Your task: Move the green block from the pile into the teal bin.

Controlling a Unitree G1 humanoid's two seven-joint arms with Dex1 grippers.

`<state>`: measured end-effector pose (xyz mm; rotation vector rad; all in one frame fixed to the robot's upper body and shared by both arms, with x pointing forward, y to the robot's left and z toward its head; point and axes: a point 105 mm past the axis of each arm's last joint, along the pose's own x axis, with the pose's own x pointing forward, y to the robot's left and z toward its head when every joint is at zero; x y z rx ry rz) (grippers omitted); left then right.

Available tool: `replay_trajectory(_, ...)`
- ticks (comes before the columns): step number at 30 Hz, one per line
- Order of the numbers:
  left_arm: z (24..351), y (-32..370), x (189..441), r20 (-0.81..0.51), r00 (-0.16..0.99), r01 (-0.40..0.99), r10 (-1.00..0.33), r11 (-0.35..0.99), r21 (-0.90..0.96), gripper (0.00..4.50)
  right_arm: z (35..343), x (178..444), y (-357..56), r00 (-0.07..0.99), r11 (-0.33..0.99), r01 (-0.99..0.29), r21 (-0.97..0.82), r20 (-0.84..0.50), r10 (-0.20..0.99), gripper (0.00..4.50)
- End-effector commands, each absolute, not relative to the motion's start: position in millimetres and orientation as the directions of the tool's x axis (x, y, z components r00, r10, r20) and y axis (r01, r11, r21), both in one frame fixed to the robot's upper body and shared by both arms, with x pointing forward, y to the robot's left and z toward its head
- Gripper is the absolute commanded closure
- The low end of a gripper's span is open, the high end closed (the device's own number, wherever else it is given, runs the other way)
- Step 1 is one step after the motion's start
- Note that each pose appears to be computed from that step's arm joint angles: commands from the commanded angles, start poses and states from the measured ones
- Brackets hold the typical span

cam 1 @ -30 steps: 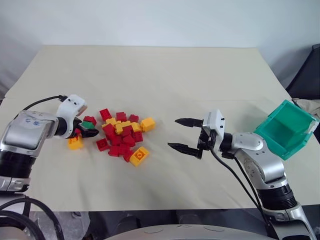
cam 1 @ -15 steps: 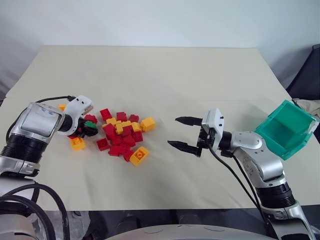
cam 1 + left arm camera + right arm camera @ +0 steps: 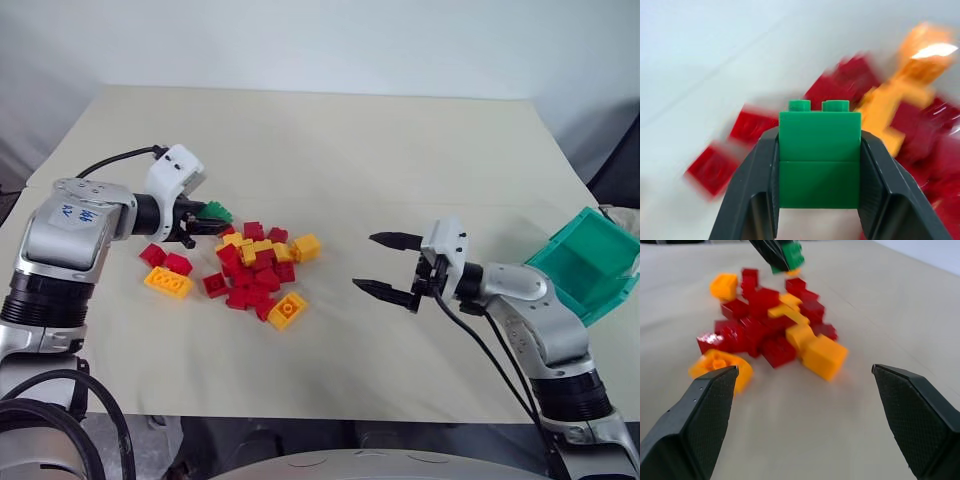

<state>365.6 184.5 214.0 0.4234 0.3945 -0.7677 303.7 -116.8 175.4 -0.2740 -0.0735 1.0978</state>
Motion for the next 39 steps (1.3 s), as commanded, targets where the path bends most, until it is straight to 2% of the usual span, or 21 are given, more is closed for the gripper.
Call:
replay_trajectory(1,221.2,143.8,358.0,-0.422,0.590,0.804,-0.688,0.545,0.235,2.98,191.5,301.4,-138.8,0.518,0.485,-0.827,-0.285,-0.050,0.854,0.00)
replay_trajectory(5,200.3,85.8,349.7,-0.423,0.444,0.896,-0.790,0.396,0.201,2.98,189.9,296.1,-178.0,0.591,0.551,-0.789,-0.273,-0.093,0.801,0.00)
replay_trajectory(8,185.3,67.7,348.6,-0.447,0.388,0.922,-0.806,0.343,0.182,2.98,186.8,290.6,-189.4,0.607,0.566,-0.782,-0.260,-0.117,0.786,0.00)
replay_trajectory(13,168.5,9.3,344.1,-0.437,0.207,0.978,-0.875,0.175,0.113,2.98,186.8,289.1,-202.7,0.669,0.623,-0.729,-0.282,-0.103,0.736,0.00)
replay_trajectory(15,166.0,-1.3,345.5,-0.435,0.158,0.987,-0.886,0.139,0.074,2.24,187.2,288.2,-199.7,0.671,0.626,-0.726,-0.285,-0.094,0.736,0.00)
replay_trajectory(19,174.5,-2.5,351.4,-0.390,0.115,0.993,-0.914,0.117,0.018,1.13,188.4,286.2,-197.4,0.678,0.635,-0.719,-0.283,-0.083,0.730,0.00)
replay_trajectory(23,186.9,13.2,367.2,-0.382,0.233,0.964,-0.894,0.159,0.214,0.02,188.2,284.0,-201.6,0.692,0.648,-0.708,-0.281,-0.088,0.717,0.00)
replay_trajectory(27,194.1,41.1,366.6,-0.362,0.283,0.937,-0.888,0.176,0.301,0.02,187.9,283.1,-206.8,0.698,0.653,-0.703,-0.280,-0.101,0.708,0.00)
replay_trajectory(30,191.7,58.9,356.3,-0.356,0.267,0.940,-0.895,0.161,0.301,0.02,188.1,286.4,-210.5,0.699,0.653,-0.704,-0.281,-0.110,0.706,0.00)
replay_trajectory(33,190.9,53.4,352.6,-0.356,0.257,0.936,-0.899,0.140,0.323,0.02,189.9,291.8,-206.5,0.693,0.646,-0.708,-0.285,-0.103,0.714,0.00)
replay_trajectory(36,191.3,43.2,340.4,-0.347,0.182,0.953,-0.920,0.077,0.294,0.02,191.7,295.5,-202.1,0.685,0.640,-0.714,-0.284,-0.093,0.723,0.00)
replay_trajectory(39,177.3,38.1,342.6,-0.427,0.221,0.901,-0.877,0.016,0.433,0.02,191.2,297.0,-200.7,0.680,0.635,-0.718,-0.286,-0.094,0.727,0.00)
